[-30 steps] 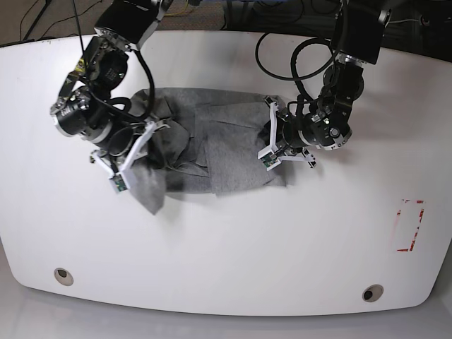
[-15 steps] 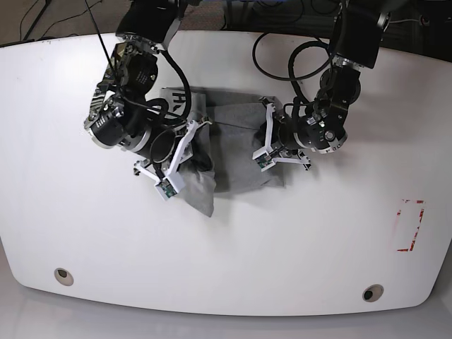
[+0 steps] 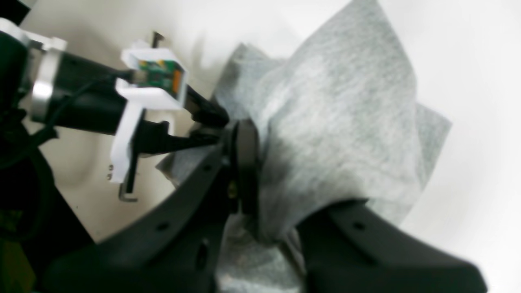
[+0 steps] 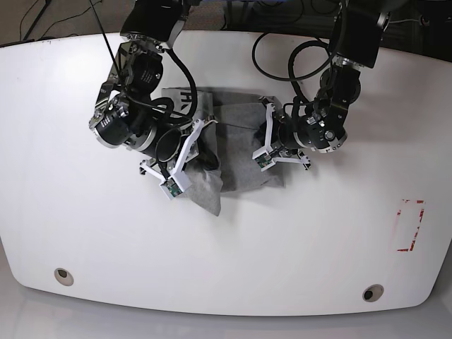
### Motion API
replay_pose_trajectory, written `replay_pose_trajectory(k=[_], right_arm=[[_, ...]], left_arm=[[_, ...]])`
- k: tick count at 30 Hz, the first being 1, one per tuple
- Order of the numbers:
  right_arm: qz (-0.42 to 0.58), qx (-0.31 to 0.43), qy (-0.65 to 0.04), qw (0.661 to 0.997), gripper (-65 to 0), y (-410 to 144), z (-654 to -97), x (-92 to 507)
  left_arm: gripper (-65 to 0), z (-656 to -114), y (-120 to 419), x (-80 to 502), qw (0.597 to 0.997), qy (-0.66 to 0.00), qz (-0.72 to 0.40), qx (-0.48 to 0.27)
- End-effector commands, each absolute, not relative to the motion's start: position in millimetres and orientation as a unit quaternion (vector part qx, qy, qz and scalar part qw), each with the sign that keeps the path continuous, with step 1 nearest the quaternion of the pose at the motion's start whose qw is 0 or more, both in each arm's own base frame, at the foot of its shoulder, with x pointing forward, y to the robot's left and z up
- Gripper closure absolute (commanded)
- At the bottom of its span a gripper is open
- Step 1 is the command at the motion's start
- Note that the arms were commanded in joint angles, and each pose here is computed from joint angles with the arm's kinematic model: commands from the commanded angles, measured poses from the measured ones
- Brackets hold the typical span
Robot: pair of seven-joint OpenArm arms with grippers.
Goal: Layout the t-shirt on the table in an organized manner, then fold the t-shirt properly
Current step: 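Fold the shirt's end over with the right gripper toward the left gripper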
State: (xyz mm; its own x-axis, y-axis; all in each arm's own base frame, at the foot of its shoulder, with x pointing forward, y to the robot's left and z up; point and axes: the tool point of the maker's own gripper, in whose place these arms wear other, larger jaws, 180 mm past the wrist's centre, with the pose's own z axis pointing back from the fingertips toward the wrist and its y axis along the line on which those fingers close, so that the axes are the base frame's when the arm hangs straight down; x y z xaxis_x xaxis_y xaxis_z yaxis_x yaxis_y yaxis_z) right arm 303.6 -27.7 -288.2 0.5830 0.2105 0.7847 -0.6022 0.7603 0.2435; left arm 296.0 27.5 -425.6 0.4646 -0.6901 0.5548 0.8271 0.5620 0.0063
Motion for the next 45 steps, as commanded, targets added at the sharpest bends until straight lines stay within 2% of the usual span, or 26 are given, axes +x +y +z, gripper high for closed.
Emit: replay_pose_trajectory(k=[1,9,14,24,28,31,37,42,45], right_arm=[[0.241,0.263,-0.419,0.835,-1.3,-21,-271,310],[0.242,0.268,-0.412,0.837,-1.3,-20,-274,307],[0.24,0.31,-0.407,0.825,-1.3,-9,-273,302],[0.229,0.336,-0.381,0.83,-1.3,-3,-291,298],[0.223,0.353,-0.393,0.819,-2.7,1,-285,300],[0.218,0.368,-0.393,0.814,-10.6,4,-285,300],[0.214,0.397,-0.396,0.8,-35.4,10,-279,299],[0.21,0.422,-0.403,0.784,-47.7,15,-271,297],[0.21,0.427,-0.405,0.781,-51.2,17,-269,296]], left_arm=[[-11.1,-437,39,287,0.852,-0.224,-0.459,-0.113],[-11.1,-437,38,287,0.852,-0.224,-0.459,-0.113],[-11.1,-437,38,287,0.852,-0.224,-0.459,-0.113],[-11.1,-437,38,287,0.852,-0.224,-0.459,-0.114],[-11.1,-435,37,287,0.852,-0.226,-0.459,-0.115],[-11.3,-435,37,287,0.851,-0.226,-0.459,-0.115],[-11.3,-435,37,287,0.851,-0.227,-0.46,-0.115],[-11.3,-432,28,288,0.849,-0.232,-0.458,-0.123],[-11.3,-432,28,288,0.849,-0.233,-0.458,-0.124]])
